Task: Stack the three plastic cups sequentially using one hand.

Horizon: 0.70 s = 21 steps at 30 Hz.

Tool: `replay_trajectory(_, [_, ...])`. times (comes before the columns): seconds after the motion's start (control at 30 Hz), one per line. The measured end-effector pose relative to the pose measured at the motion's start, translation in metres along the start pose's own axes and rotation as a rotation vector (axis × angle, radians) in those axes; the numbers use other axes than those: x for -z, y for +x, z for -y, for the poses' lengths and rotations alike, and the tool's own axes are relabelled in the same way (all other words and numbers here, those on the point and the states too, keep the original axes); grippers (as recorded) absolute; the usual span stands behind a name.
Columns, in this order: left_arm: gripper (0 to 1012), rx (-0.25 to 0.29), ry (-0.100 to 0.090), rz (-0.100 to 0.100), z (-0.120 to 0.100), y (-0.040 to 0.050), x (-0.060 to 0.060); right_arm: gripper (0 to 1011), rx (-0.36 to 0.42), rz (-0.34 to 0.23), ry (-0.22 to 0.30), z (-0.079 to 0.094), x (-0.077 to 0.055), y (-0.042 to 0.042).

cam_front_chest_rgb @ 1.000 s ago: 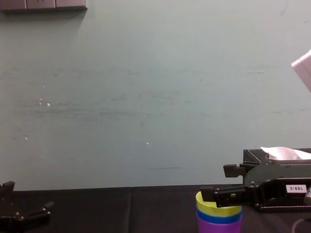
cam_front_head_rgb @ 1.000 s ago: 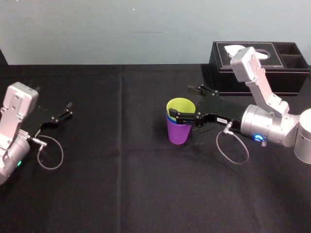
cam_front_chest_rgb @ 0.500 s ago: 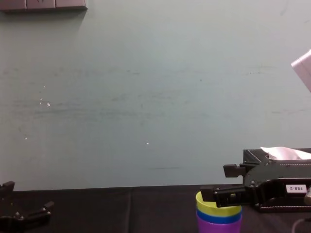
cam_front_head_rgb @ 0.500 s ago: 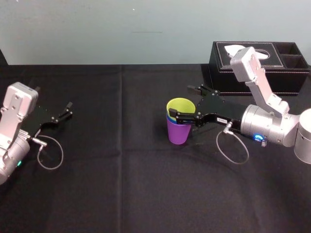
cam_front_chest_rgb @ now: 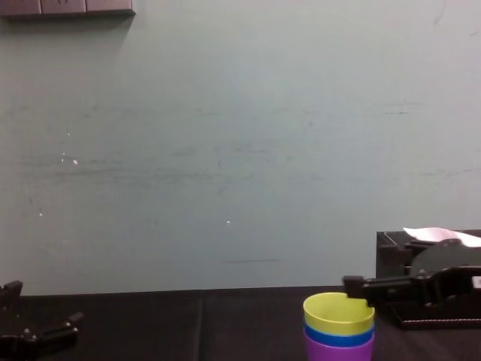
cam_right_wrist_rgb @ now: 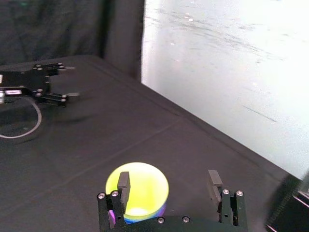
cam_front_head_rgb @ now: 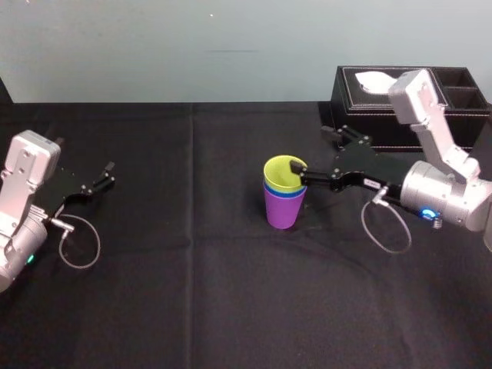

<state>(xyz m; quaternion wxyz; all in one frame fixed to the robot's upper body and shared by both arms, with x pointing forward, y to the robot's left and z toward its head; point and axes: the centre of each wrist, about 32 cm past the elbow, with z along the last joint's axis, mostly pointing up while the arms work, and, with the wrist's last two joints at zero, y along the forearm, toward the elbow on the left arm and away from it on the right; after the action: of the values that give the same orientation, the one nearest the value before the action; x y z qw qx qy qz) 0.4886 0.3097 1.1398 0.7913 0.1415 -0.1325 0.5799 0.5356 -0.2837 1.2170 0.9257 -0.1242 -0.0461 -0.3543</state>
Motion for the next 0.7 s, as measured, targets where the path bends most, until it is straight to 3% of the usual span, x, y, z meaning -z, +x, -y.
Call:
replay_trajectory(0.4, [1011, 0.0, 0.0, 0.0, 0.0, 0.0, 0.0, 1003, 0.134, -0.053, -0.005, 0.027, 0.014, 0.0201])
replay_trajectory(0.7, [1011, 0.0, 0.0, 0.0, 0.0, 0.0, 0.0, 1003, 0.199, -0.076, -0.033, 0.037, 0.028, 0.0274])
